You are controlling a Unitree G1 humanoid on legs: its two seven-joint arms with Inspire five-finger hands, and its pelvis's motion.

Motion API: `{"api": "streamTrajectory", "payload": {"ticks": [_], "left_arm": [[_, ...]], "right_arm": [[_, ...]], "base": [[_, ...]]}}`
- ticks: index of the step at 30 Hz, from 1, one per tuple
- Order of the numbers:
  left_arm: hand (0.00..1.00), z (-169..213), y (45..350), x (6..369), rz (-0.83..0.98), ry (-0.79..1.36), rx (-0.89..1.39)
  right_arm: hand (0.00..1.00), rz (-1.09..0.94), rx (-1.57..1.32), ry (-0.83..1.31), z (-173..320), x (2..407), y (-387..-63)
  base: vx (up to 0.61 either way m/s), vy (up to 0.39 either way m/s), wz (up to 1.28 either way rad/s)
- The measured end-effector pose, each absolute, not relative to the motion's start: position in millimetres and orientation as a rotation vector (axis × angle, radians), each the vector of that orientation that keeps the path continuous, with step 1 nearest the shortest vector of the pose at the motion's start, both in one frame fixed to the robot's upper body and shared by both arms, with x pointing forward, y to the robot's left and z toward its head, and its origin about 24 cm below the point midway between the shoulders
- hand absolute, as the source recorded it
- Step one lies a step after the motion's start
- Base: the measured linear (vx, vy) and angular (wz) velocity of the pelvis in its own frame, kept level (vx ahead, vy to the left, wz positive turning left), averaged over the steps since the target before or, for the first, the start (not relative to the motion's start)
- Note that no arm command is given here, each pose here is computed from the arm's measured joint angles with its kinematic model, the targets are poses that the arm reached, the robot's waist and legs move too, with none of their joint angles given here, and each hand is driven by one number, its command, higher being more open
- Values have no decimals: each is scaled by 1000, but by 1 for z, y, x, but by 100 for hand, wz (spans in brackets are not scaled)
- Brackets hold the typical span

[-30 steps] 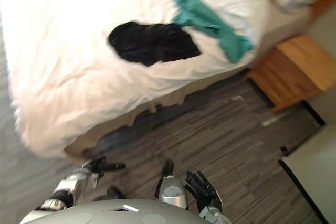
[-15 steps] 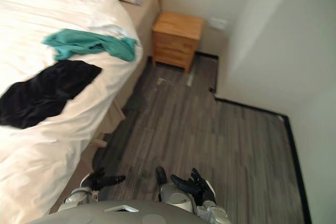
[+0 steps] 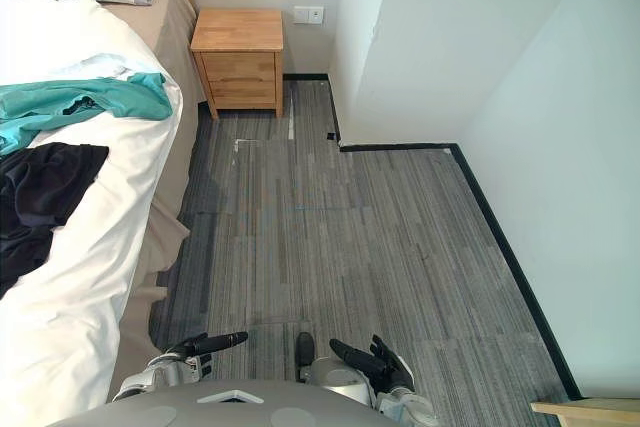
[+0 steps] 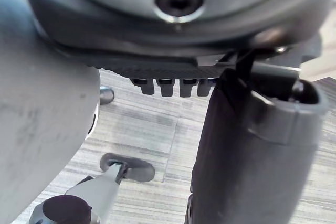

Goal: Tidy up the quilt and then pick up the clothes from the bed and put them into the laundry hamper

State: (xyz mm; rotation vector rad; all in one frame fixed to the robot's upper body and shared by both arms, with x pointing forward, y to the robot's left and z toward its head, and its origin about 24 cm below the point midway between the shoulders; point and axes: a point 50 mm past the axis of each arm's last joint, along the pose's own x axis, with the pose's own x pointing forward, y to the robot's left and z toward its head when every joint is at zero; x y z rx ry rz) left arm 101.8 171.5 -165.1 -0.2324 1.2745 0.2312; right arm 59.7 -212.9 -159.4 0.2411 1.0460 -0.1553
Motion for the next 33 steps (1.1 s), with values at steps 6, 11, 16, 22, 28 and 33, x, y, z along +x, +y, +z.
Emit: {"api": "streamTrajectory", "payload": {"ticks": [6,11,16,22,28,33], "left_arm": [[100,-165,176,101,244,1250,-233],[100,-164,184,95,277,1178,-155],[100,-156,203,95,373,1057,-119],[100,-151,199,102,353,990,-98],[100,-151,208,96,349,1007,-88],[100,-153,224,88,377,1045,-78]], "right_arm": [[100,-162,250,1041,-159,60,-212],[100,-256,354,1015,-160,54,-213],[100,-244,405,982,-159,57,-207],[100,-173,373,861,-149,92,-217],[100,-117,388,794,-146,103,-194],[100,-53,349,846,-149,111,-175]], "base": [[-8,28,15],[38,14,14],[118,-190,-28],[275,-32,-81],[399,25,-44],[615,99,-53]]}}
